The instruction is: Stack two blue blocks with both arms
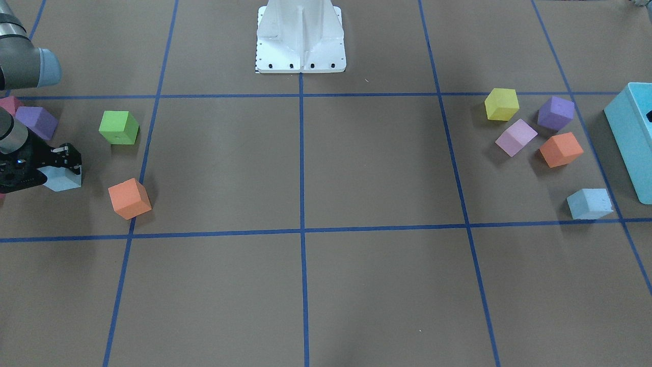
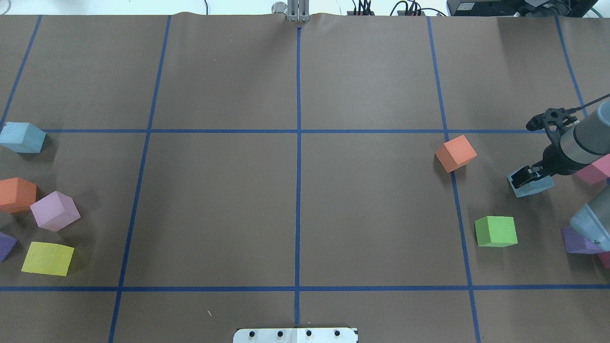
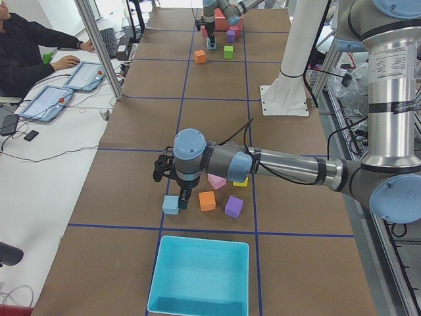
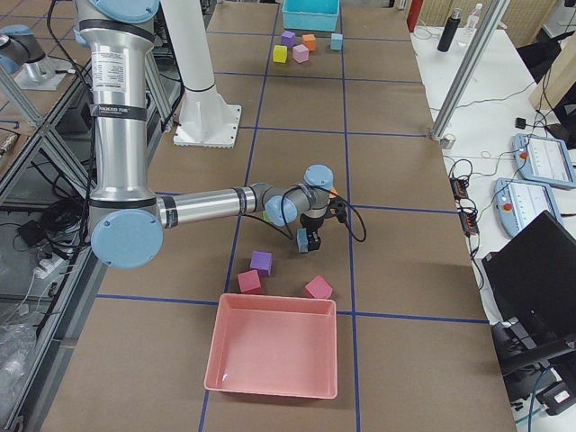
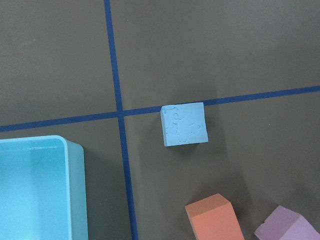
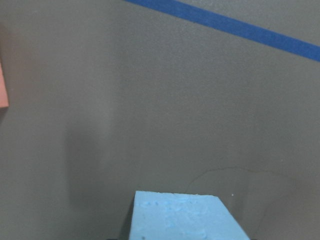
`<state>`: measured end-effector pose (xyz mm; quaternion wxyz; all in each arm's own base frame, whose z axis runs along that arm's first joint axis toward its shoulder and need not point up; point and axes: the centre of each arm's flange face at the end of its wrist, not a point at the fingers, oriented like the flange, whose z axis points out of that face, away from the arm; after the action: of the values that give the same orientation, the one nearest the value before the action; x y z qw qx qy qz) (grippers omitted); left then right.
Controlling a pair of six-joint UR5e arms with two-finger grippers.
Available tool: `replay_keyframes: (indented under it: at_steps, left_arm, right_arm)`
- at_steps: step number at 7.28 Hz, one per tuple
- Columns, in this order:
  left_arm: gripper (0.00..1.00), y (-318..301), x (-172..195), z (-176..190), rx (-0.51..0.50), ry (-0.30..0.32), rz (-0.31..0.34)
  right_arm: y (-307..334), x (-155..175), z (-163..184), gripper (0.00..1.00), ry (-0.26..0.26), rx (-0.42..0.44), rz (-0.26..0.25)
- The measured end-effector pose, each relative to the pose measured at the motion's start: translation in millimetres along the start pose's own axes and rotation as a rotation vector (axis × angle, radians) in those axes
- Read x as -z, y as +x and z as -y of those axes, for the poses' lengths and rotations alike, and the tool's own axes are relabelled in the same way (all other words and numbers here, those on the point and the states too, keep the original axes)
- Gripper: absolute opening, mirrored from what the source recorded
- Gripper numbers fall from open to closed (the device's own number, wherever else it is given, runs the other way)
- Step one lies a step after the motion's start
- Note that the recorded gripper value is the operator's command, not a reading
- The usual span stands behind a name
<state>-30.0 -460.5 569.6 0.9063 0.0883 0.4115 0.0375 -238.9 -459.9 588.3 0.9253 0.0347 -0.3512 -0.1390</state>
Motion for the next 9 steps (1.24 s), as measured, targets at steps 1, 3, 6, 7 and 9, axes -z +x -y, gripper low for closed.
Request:
replay_keyframes:
  at_steps: [1, 3, 6, 7, 9]
  left_arm:
    - [0.98, 0.1, 0.1, 0.0, 0.0, 0.0, 0.0]
    - [0.98, 0.1, 0.1, 0.0, 0.0, 0.0, 0.0]
    - [0.98, 0.2, -0.6, 2.9, 0.0, 0.0, 0.0]
    - [0.98, -0.3, -1.8, 6.6, 0.001, -0.001, 0.001]
    - [0.98, -5.4, -9.3, 24.6, 0.006, -0.007, 0.002]
  right_arm:
    - [-0.5, 0.1, 0.5, 0.4, 0.001, 0.001, 0.001]
    - [-2.9, 2.0, 2.3, 0.41, 0.005, 0.005, 0.006]
    - [-12.3, 41.9, 14.0, 0.43, 0.034, -0.008, 0.064]
    - [-17.3, 74.4, 25.1, 0.43, 0.034, -0.044, 0.096]
    - [-62.7, 145.4, 62.6, 0.42, 0.021, -0.102, 0.105]
